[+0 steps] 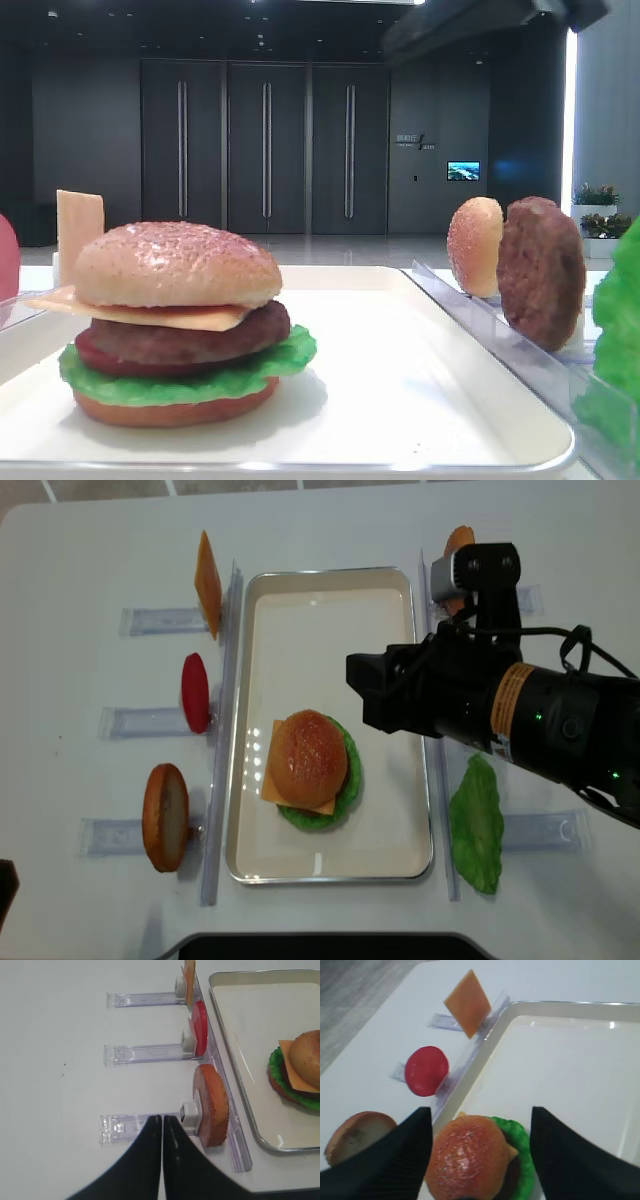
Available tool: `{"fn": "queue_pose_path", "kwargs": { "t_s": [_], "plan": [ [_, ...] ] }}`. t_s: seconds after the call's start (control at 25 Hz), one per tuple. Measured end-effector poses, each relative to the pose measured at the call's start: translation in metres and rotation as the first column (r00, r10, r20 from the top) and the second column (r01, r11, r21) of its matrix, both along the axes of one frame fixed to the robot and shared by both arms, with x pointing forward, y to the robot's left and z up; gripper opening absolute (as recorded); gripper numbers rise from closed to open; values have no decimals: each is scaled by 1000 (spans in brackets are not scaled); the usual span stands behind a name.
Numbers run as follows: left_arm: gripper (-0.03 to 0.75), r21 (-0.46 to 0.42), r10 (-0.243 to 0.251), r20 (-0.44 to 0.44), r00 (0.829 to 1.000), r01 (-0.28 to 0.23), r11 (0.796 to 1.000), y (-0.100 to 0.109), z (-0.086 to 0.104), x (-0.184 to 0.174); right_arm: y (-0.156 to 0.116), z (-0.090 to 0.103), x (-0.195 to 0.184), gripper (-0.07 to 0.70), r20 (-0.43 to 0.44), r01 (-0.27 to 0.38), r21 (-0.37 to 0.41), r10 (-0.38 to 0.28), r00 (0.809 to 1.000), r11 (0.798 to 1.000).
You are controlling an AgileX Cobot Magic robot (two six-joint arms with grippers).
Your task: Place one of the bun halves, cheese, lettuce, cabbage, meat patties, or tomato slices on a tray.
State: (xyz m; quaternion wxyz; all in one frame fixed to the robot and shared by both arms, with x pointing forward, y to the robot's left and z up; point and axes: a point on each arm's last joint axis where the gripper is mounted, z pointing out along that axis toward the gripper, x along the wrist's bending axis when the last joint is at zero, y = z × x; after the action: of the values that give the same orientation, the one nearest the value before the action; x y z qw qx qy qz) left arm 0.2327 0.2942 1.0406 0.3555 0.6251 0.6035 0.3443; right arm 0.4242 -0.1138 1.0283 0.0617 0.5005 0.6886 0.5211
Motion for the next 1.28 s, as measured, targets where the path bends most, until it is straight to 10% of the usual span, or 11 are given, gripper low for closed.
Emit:
{"fn": "queue_pose_path", "kwargs": {
  "t_s": [0.32, 0.68, 1.12, 1.28],
  "plan": [
    [-7, 0, 0, 0, 1000, 0, 1000, 0, 0, 0, -46, 13, 13, 412, 89, 183, -203, -168, 982, 962],
    [-7, 0, 0, 0, 1000, 0, 1000, 0, 0, 0, -113, 15, 3, 412, 36, 255, -554, -283, 958, 793],
    [-7, 0, 0, 0, 1000, 0, 1000, 0, 0, 0, -180, 52, -67, 412, 36, 425, -544, -486, 873, 724],
    [-7, 0, 0, 0, 1000, 0, 1000, 0, 0, 0, -184, 57, -89, 412, 30, 459, -504, -516, 856, 732]
  ]
}}
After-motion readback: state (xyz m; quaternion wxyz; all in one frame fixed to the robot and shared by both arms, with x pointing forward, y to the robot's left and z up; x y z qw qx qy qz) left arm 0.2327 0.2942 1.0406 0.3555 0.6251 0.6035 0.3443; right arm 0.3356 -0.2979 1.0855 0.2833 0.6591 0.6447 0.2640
